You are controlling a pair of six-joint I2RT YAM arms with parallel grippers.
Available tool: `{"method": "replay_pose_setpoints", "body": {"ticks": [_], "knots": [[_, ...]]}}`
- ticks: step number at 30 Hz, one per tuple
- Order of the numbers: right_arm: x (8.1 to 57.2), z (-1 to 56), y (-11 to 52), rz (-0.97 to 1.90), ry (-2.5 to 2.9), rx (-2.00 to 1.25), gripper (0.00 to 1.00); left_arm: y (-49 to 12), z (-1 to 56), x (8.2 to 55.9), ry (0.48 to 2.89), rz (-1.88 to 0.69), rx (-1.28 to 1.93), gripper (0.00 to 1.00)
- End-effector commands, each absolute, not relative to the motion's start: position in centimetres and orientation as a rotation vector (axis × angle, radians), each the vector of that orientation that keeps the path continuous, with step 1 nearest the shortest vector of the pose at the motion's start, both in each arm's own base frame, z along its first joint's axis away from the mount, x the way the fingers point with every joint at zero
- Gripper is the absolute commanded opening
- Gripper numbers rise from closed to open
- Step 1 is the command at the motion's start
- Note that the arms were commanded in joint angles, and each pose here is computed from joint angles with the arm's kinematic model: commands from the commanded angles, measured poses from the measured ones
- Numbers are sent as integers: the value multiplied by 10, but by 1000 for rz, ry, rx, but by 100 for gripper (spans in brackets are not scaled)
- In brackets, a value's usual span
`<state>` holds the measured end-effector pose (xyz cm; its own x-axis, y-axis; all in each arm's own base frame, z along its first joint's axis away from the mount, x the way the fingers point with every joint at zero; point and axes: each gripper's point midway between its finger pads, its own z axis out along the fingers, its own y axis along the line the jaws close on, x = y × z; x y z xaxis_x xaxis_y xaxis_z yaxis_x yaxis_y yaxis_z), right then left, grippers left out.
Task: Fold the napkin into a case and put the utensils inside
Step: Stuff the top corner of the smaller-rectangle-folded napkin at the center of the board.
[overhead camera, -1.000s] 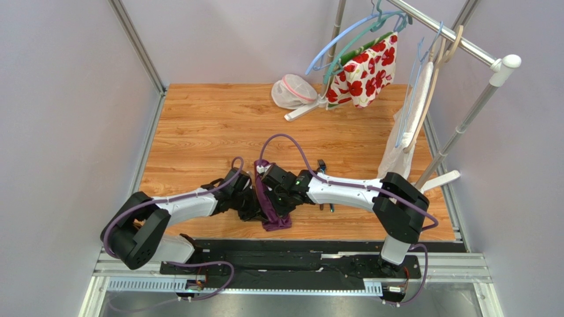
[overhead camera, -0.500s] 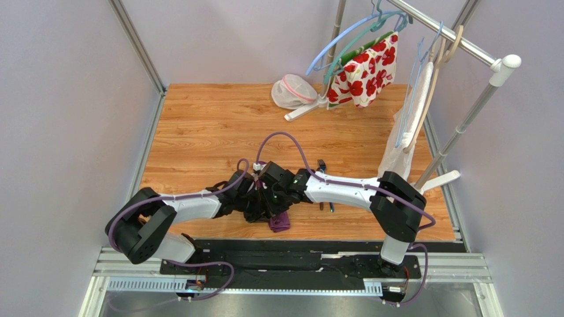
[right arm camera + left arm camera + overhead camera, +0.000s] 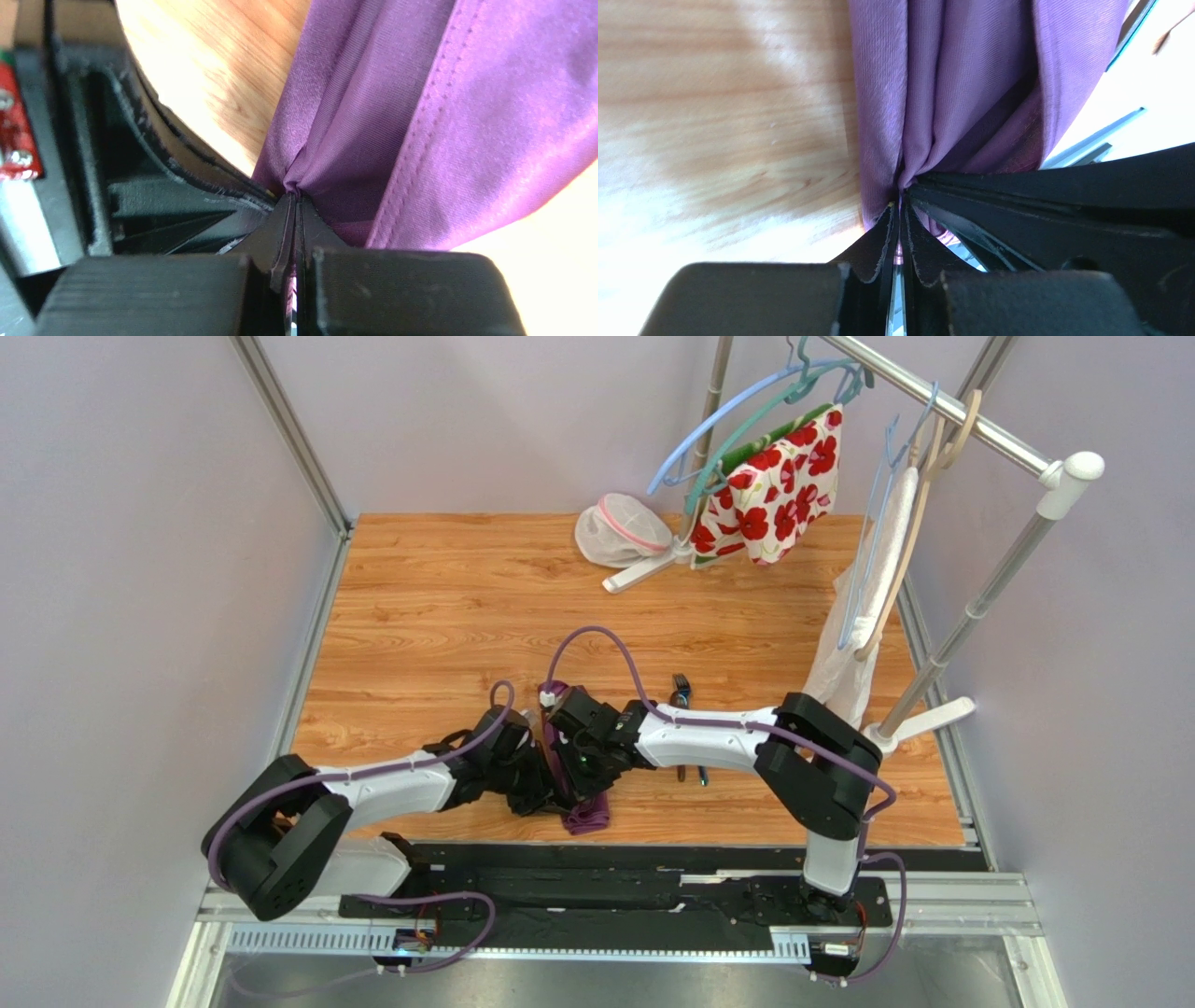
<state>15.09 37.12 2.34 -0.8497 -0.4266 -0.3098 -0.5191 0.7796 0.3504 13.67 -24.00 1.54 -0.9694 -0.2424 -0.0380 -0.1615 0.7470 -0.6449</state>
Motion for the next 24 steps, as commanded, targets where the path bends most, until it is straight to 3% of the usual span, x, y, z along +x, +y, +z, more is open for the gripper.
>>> {"method": "replay_pose_setpoints", "body": {"ticks": [1, 11, 17, 24], "knots": [[155, 26, 386, 704, 2700, -721, 0, -232, 20, 133, 2815, -987, -315, 11], [158, 34, 384, 711, 2687, -722, 0, -204, 50, 130, 2754, -851, -310, 9], [158, 39, 386, 722, 2677, -723, 0, -205, 18, 132, 2818, -787, -302, 5], [156, 50, 387, 750, 2673, -715, 0, -229, 8, 136, 2833, -883, -281, 3]]}}
